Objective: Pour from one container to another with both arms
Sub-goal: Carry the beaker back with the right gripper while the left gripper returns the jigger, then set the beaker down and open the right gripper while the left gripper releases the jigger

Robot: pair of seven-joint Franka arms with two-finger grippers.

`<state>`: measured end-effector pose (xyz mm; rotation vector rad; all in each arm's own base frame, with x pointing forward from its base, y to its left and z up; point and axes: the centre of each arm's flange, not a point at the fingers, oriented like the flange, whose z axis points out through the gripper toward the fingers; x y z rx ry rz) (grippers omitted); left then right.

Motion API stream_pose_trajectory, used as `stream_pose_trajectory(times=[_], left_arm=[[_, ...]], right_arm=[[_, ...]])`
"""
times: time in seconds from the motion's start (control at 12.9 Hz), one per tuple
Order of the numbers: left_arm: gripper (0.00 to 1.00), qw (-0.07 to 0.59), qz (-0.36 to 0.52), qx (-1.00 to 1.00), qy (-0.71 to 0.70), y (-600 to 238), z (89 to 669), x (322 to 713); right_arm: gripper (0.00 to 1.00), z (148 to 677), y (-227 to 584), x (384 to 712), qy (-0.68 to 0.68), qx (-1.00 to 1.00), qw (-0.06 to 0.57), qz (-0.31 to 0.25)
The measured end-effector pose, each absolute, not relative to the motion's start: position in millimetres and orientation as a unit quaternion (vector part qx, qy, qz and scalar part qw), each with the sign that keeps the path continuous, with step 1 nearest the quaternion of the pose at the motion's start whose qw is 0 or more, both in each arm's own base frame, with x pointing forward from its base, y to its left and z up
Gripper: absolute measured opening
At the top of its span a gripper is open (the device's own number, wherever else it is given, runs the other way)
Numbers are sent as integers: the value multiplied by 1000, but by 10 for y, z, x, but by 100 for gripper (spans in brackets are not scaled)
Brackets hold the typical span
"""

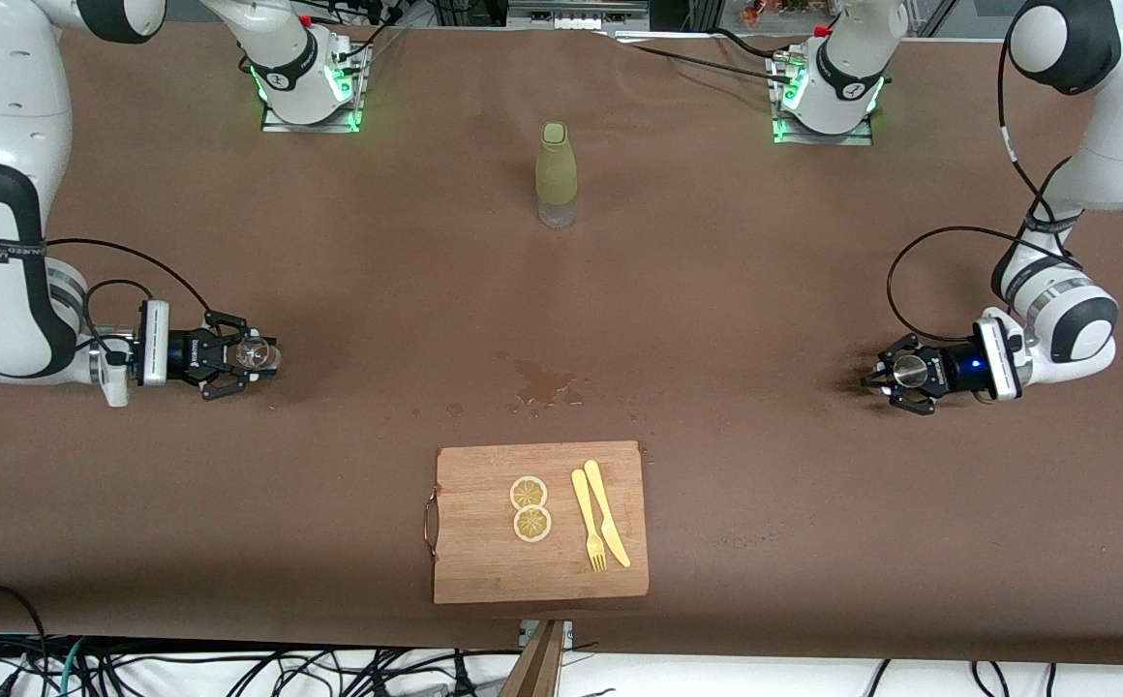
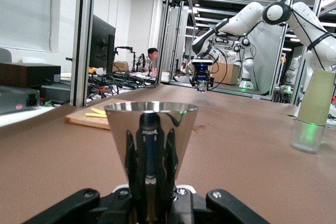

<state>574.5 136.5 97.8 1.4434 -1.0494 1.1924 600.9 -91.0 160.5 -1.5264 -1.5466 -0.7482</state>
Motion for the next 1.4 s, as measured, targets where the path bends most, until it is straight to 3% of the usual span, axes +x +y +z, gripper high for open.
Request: stream_pose_trajectory(times=[1.4], left_arm=[[9, 474, 481, 584, -450, 1604, 612, 5430]], right_arm=[[49, 1181, -1202, 6071, -620, -631, 357, -299]])
